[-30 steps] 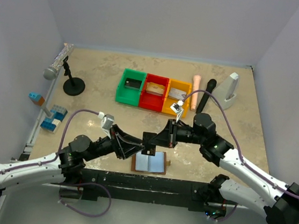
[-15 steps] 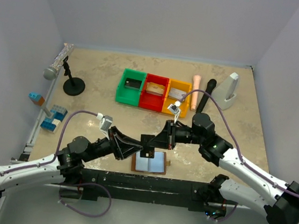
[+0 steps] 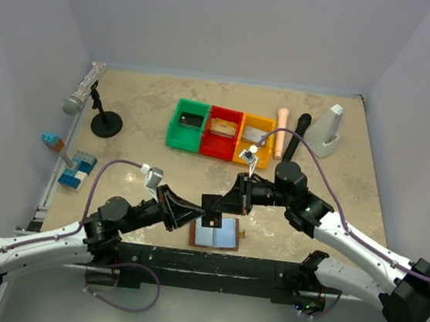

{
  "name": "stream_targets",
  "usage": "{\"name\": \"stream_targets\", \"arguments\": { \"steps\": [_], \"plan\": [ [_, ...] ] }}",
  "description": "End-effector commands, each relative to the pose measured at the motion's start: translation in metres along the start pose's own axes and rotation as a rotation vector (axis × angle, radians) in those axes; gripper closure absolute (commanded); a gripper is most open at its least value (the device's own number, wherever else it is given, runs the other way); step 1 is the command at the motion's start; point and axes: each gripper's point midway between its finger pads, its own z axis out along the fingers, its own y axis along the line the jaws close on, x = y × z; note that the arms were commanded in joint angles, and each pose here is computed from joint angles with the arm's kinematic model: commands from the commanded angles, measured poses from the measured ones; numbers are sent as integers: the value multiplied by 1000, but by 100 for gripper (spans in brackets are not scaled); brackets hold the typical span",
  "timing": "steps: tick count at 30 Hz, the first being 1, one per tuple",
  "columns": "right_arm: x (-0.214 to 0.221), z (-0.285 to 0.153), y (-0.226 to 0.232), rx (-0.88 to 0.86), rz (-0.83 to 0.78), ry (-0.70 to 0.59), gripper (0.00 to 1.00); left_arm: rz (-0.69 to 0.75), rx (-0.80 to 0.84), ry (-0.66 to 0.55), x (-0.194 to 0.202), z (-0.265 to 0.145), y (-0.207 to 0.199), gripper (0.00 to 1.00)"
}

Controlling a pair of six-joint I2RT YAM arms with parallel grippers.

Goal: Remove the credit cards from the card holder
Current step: Place the credit card in the storage box.

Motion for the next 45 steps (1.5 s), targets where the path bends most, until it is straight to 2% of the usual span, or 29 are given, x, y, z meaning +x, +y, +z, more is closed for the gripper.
{"name": "stream_targets", "arguments": {
  "steps": [1,3,13,32,38,43,45],
  "plan": [
    [-9,0,26,-77,-75,11,100,-4,59,-31,-8,0,-13,78],
    [-8,-1,28,-82,-82,17,100,-5,60,-30,-7,-1,-13,74],
    [6,-7,38,-142,-123,108,100,-27,167,-43,-10,-6,-29,71],
    [15,-9,37,-148,-133,179,100,-23,253,-6,-9,-4,-44,71],
    [14,-8,37,-148,-133,182,100,-21,258,6,-7,-3,-45,82],
    [15,-7,36,-149,-134,187,100,-18,260,2,-8,-4,-45,100],
    [15,-7,35,-145,-136,190,100,-16,256,0,-8,-4,-43,100]
  ]
}}
